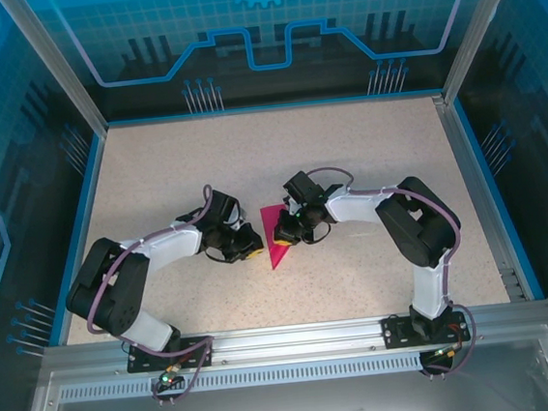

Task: Fold a paper plane with a square sheet of paper (pick it up from the middle)
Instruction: Third fold the triangle at the center of the table.

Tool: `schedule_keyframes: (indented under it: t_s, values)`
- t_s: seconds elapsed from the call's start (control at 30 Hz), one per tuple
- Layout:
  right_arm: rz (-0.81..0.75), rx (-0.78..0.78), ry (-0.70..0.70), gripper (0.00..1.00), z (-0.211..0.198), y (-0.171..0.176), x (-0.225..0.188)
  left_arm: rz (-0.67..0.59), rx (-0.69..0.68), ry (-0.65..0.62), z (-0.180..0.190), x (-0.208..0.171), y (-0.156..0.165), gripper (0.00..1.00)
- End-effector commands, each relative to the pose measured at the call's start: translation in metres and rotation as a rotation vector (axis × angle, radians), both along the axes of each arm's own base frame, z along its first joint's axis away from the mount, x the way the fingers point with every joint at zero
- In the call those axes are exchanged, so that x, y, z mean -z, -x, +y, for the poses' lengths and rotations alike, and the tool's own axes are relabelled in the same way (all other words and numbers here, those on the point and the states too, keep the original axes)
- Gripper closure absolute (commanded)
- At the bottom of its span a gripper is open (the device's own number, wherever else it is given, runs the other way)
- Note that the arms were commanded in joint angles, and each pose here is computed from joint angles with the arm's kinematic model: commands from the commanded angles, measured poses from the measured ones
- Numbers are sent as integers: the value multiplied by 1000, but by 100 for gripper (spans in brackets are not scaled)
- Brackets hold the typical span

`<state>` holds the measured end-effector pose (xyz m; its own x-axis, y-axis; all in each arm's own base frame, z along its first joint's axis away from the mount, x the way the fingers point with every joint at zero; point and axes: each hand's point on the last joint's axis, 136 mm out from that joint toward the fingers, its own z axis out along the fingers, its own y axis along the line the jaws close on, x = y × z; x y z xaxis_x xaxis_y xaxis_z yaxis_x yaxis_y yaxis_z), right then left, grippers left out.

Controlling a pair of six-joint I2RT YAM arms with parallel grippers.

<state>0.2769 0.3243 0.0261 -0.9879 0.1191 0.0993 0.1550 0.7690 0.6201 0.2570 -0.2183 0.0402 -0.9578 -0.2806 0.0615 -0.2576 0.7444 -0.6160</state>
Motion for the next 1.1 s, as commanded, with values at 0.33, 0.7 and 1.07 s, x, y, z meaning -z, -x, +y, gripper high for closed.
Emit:
schedule_keyframes:
  t_s: [0.33,0.7,1.07]
  values:
    - [17,4,20,99,2,2,11,7,54,96,-21,-11,14,87]
    - [10,21,25,99,2,-3,13,20,61,86,-24,-5,16,88]
    - [17,31,35,99,0,-3,18,24,74,85,-28,-2,17,87]
